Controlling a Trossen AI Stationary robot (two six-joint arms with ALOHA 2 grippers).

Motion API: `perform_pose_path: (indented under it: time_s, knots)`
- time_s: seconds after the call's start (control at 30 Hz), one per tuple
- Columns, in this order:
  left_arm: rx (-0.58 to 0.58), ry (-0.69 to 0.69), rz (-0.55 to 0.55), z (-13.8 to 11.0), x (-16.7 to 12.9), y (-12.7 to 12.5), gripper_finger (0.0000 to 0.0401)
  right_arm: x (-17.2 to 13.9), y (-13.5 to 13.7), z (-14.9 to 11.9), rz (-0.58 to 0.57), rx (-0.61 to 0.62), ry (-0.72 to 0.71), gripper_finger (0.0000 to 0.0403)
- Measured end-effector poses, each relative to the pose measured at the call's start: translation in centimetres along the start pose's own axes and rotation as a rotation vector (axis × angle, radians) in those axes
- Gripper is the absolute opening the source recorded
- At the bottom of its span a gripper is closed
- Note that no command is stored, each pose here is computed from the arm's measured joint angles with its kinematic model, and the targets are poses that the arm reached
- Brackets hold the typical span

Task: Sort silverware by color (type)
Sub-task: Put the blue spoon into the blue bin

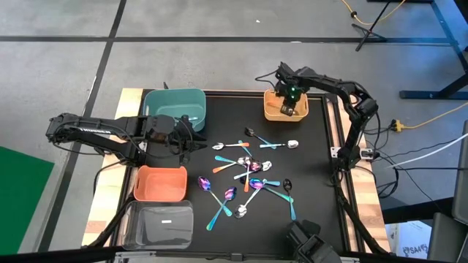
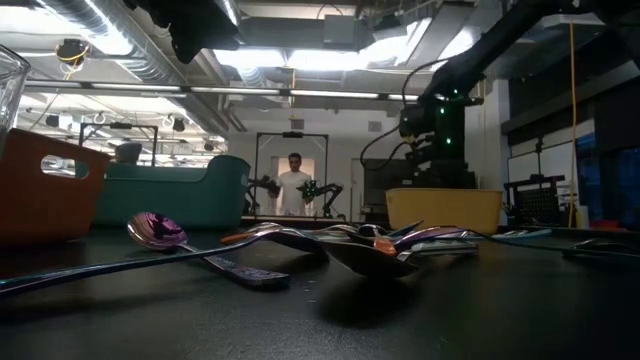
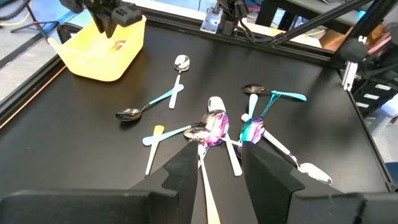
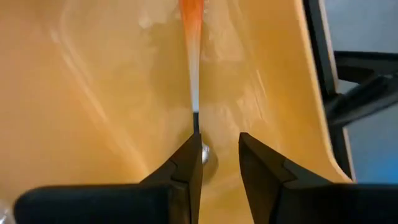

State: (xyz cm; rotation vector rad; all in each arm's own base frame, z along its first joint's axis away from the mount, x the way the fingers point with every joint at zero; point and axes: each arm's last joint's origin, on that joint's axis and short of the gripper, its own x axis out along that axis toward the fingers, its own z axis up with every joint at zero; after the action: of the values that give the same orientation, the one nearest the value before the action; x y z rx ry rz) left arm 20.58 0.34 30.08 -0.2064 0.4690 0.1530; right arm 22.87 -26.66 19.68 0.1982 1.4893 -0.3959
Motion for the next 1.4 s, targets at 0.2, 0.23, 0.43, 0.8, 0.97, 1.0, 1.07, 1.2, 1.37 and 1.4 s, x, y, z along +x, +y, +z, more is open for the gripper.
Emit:
perform_pose_path:
  time_s: [0.2,0.23,0.43,0.8,0.97,1.0,1.07,1.2,1.37,1.4]
  knots:
    - [0.0,0.0,0.001,0.0,0.0,0.0,0.0118,-3.1,-0.2,0.1,0.043,-0.005,0.075,0.0094]
    - [0.0,0.0,0.001,0.0,0.0,0.0,0.0118,-3.7,-0.3,0.1,0.046,-0.005,0.082,0.0094]
    - [0.0,0.0,0.001,0.0,0.0,0.0,0.0118,-7.3,0.4,1.1,0.026,-0.027,-0.021,0.0094]
    - [0.059,-0.001,0.085,-0.1,0.0,0.3,0.0118,-11.0,6.3,5.0,-0.022,-0.241,-0.229,0.0094]
    - [0.146,0.016,0.198,-0.3,-0.1,0.7,0.0118,-11.7,8.2,7.0,-0.091,-0.342,-0.397,0.0094]
    - [0.142,0.025,0.22,-0.4,-0.1,0.9,0.0118,-11.8,8.3,7.3,-0.098,-0.346,-0.42,0.0094]
    - [0.111,0.047,0.247,-0.6,-0.1,1.3,0.0118,-12.0,8.2,7.6,-0.109,-0.343,-0.457,0.0094]
    - [0.081,0.056,0.247,-0.6,-0.1,1.7,0.0118,-11.8,8.3,8.1,-0.127,-0.342,-0.479,0.0094]
    - [0.135,0.076,0.293,-0.5,0.4,2.5,0.0118,-11.9,8.9,8.2,-0.143,-0.352,-0.473,0.0094]
    - [0.137,0.088,0.303,-0.6,0.6,2.7,0.0118,-11.9,9.2,8.2,-0.14,-0.352,-0.471,0.0094]
